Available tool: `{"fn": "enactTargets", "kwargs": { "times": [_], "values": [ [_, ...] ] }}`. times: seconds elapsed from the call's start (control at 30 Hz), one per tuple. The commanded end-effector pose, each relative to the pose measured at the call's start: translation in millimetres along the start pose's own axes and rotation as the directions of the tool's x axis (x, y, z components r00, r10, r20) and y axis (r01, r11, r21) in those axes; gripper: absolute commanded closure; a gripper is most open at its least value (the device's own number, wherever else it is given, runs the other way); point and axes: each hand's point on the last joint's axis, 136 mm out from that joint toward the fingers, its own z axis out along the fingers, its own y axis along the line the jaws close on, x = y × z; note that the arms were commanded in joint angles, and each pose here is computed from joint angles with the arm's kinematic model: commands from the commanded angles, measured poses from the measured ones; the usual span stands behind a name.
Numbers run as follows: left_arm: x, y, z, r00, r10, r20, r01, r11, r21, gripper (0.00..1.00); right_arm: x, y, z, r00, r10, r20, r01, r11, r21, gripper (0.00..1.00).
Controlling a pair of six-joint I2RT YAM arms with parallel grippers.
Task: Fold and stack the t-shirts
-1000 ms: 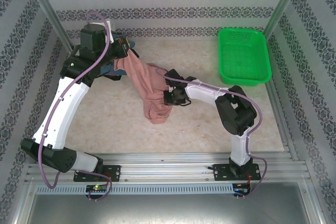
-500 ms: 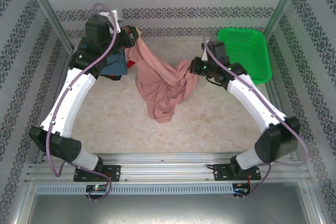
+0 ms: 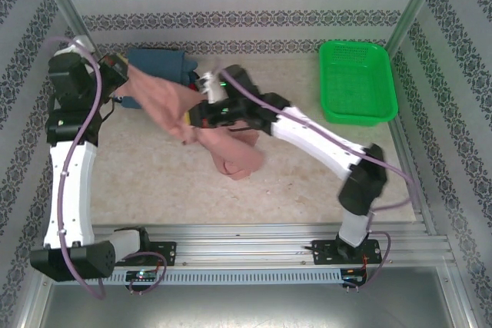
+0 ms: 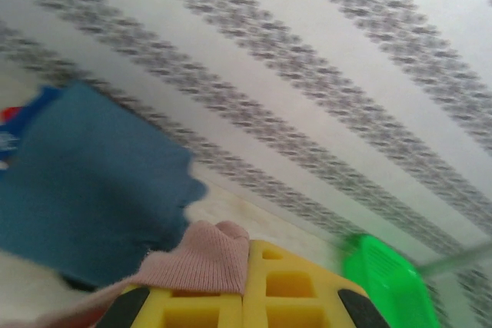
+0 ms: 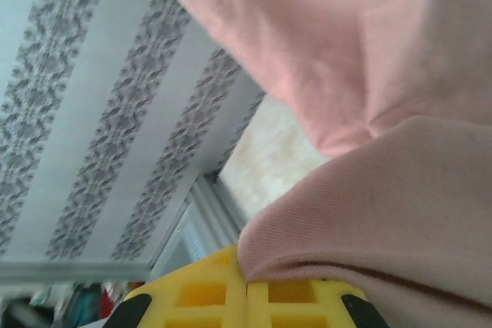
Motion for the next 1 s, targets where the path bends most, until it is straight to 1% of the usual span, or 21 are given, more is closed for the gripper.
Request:
{"fn": "enactTargets", "kwargs": {
  "times": [0.0,0.03,0.07,0.13,0.17,0.2,0.27,0.33,0.4,0.47,0.57,0.67,0.73,0.83,0.97],
  "values": [
    [15.8,47.1,-15.8,0.995,0.096,-0.029,-0.1,0.976,-0.192,1.0,16.3,27.0,40.2,0.987,0.026,-0.16,-0.044,0.993,-0.113,1.0],
    [20.5,58.0,-19.5,0.992,0.12,-0.04,-0.126,0.963,-0.237,1.0,17.5,21.9,52.7,0.98,0.046,-0.192,-0.068,0.992,-0.11,0.95],
    [26.1,69.5,-21.3,0.99,0.134,-0.052,-0.143,0.949,-0.28,1.0,19.1,15.5,61.9,0.973,0.079,-0.219,-0.103,0.989,-0.103,0.82],
    [37.7,88.2,-25.0,0.988,0.136,-0.073,-0.153,0.929,-0.337,1.0,21.9,13.8,73.4,0.957,0.126,-0.26,-0.165,0.977,-0.134,0.54],
    [42.8,94.1,-25.7,0.988,0.134,-0.079,-0.154,0.924,-0.35,1.0,23.3,13.9,72.6,0.956,0.128,-0.264,-0.169,0.976,-0.137,0.46],
    [47.3,98.3,-25.8,0.988,0.131,-0.084,-0.152,0.921,-0.359,1.0,23.2,12.0,69.0,0.958,0.125,-0.259,-0.163,0.978,-0.129,0.43],
    [53.6,105.0,-25.6,0.988,0.126,-0.089,-0.15,0.916,-0.372,1.0,19.0,4.1,53.8,0.963,0.131,-0.235,-0.158,0.982,-0.102,0.4],
    [60.1,108.7,-22.9,0.988,0.12,-0.098,-0.148,0.918,-0.369,1.0,11.3,-10.0,29.7,0.966,0.163,-0.198,-0.18,0.981,-0.068,0.38],
    [65.1,100.2,-18.4,0.988,0.118,-0.102,-0.145,0.941,-0.307,1.0,6.6,-40.9,-0.4,0.967,0.21,-0.144,-0.209,0.978,0.018,0.37],
    [72.3,87.1,-12.5,0.988,0.107,-0.108,-0.128,0.968,-0.214,1.0,4.5,-84.5,-28.5,0.962,0.262,-0.074,-0.25,0.959,0.134,0.34],
    [80.8,74.9,-7.0,0.987,0.091,-0.13,-0.108,0.986,-0.13,1.0,2.9,-151.7,-46.3,0.95,0.31,-0.033,-0.289,0.914,0.285,0.33],
    [82.2,69.9,-7.3,0.987,0.09,-0.136,-0.105,0.989,-0.104,1.0,-1.9,-209.5,-37.5,0.944,0.33,-0.029,-0.292,0.871,0.395,0.35],
    [81.8,68.8,-9.5,0.986,0.093,-0.136,-0.108,0.989,-0.103,1.0,-9.8,-235.1,-27.3,0.948,0.317,-0.019,-0.277,0.856,0.436,0.36],
    [86.2,65.5,-11.7,0.984,0.092,-0.15,-0.105,0.991,-0.083,1.0,-22.2,-257.8,-6.2,0.954,0.297,-0.027,-0.253,0.854,0.455,0.36],
    [97.1,58.5,-14.9,0.982,0.078,-0.174,-0.085,0.996,-0.032,1.0,-40.1,-268.1,25.9,0.965,0.262,-0.018,-0.23,0.876,0.423,0.36]
  ]
}}
